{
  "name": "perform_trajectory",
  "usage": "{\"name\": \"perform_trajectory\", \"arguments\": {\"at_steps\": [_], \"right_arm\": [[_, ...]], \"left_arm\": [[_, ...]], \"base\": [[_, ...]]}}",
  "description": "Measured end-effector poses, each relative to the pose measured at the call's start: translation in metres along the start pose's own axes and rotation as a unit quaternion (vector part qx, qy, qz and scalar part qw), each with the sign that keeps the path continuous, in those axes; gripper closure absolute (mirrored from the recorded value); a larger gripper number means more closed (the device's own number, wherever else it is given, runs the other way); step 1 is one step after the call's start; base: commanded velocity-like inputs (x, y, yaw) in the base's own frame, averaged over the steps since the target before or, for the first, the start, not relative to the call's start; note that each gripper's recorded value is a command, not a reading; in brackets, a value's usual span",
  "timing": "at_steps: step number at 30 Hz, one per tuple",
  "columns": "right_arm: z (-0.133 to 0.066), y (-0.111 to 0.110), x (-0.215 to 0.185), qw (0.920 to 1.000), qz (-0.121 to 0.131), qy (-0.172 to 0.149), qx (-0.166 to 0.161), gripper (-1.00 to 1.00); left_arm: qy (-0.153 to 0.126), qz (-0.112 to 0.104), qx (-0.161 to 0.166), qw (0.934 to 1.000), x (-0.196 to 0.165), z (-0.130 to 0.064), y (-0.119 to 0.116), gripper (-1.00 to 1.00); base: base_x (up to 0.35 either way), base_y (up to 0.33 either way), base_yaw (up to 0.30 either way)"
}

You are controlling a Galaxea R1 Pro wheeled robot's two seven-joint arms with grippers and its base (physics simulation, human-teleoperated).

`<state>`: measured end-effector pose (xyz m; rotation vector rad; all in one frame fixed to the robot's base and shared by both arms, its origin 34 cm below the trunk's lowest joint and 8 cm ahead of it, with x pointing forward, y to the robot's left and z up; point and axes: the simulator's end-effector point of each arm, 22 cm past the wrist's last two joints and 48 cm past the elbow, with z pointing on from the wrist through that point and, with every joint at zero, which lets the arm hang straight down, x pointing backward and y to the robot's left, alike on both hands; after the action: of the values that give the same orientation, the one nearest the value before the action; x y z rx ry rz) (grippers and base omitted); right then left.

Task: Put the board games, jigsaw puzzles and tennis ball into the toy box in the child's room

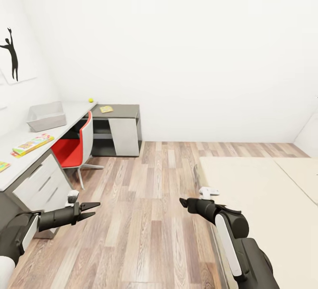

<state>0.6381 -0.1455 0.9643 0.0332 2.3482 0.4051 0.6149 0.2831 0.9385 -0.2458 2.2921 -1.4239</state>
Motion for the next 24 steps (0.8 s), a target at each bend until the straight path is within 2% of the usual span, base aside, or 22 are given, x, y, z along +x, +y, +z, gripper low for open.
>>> {"name": "perform_trajectory", "arguments": {"at_steps": [13,24], "right_arm": [[-0.0003,0.0004,-0.0021,1.0000,-0.001,-0.004,0.000,-1.00],[-0.0004,0.0004,-0.0021,1.0000,-0.001,-0.004,0.000,-1.00]], "left_arm": [[0.000,0.003,0.000,1.0000,0.0001,0.0007,-0.0004,-1.00],[0.000,0.003,0.000,1.0000,0.0002,0.0008,-0.0005,-1.00]], "base": [[-0.001,-0.002,-0.045],[0.000,-0.069,-0.001]]}}
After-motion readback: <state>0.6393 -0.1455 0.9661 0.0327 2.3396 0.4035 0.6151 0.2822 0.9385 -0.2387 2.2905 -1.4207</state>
